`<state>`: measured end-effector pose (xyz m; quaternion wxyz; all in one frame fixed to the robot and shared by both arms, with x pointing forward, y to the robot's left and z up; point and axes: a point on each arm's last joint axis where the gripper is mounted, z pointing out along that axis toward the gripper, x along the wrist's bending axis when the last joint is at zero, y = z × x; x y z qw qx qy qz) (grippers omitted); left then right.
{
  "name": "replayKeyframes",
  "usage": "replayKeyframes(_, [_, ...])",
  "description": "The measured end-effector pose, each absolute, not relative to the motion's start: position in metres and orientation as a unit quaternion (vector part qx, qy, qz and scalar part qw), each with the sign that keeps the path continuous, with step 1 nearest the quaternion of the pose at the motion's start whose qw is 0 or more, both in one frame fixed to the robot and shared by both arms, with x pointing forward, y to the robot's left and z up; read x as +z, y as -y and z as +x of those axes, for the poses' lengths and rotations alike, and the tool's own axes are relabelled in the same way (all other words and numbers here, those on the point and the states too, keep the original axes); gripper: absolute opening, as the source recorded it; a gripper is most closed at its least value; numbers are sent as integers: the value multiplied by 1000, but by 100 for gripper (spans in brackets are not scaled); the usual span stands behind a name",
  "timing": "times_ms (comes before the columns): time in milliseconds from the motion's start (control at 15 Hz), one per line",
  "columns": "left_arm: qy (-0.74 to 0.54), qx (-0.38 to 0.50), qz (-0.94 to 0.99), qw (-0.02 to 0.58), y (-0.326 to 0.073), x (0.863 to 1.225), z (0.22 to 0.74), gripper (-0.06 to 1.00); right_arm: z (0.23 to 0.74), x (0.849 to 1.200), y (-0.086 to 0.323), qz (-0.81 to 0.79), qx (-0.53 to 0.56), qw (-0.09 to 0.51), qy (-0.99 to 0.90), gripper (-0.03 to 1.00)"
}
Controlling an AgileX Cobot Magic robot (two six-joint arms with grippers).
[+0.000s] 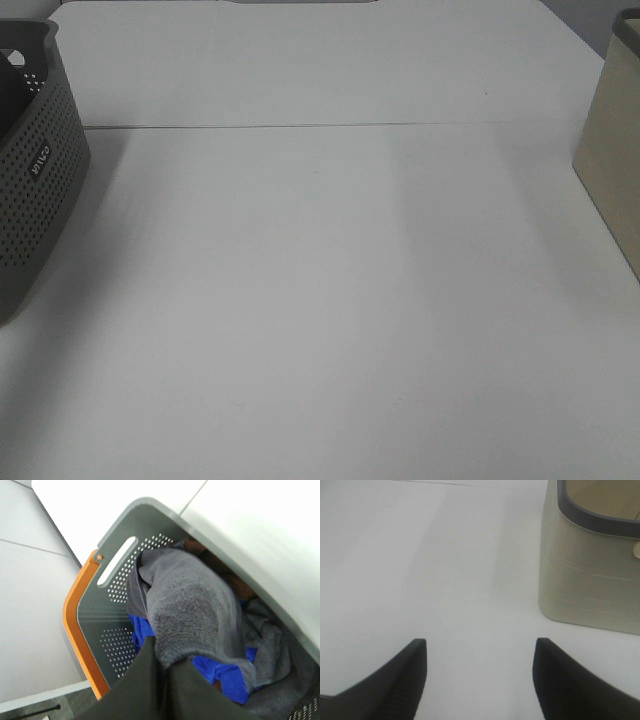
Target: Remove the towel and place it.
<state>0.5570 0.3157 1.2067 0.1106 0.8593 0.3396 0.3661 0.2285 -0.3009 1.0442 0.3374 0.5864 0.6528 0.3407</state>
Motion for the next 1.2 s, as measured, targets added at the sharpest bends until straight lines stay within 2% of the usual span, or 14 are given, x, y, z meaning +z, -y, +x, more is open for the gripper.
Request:
replayKeyframes(133, [-306, 389, 857, 144, -292, 1228, 536, 0, 229, 1044, 301, 586, 340, 338, -653, 61])
replayKeyframes(200, [-265, 407, 856, 179, -263, 1244, 523, 0, 229, 1045, 301, 585, 343, 340, -652, 61])
replayKeyframes(400, [-228, 442, 832, 246, -223, 1279, 511, 0, 242, 1057, 296, 575, 363, 330, -655, 61])
replayKeyframes(600, [-195, 450, 823, 289, -192, 1296, 505, 0, 263, 1067, 285, 550, 399, 307, -667, 61])
replayKeyframes(867, [-128, 409, 848, 313, -127, 1272, 518, 0, 307, 1081, 269, 506, 464, 284, -669, 61])
replayKeyframes(1000, [-104, 383, 860, 322, -93, 1255, 521, 0, 339, 1080, 260, 486, 468, 256, -693, 61])
replayKeyframes(1200, [-81, 374, 857, 345, -65, 1248, 515, 0, 387, 1078, 245, 447, 482, 197, -727, 61])
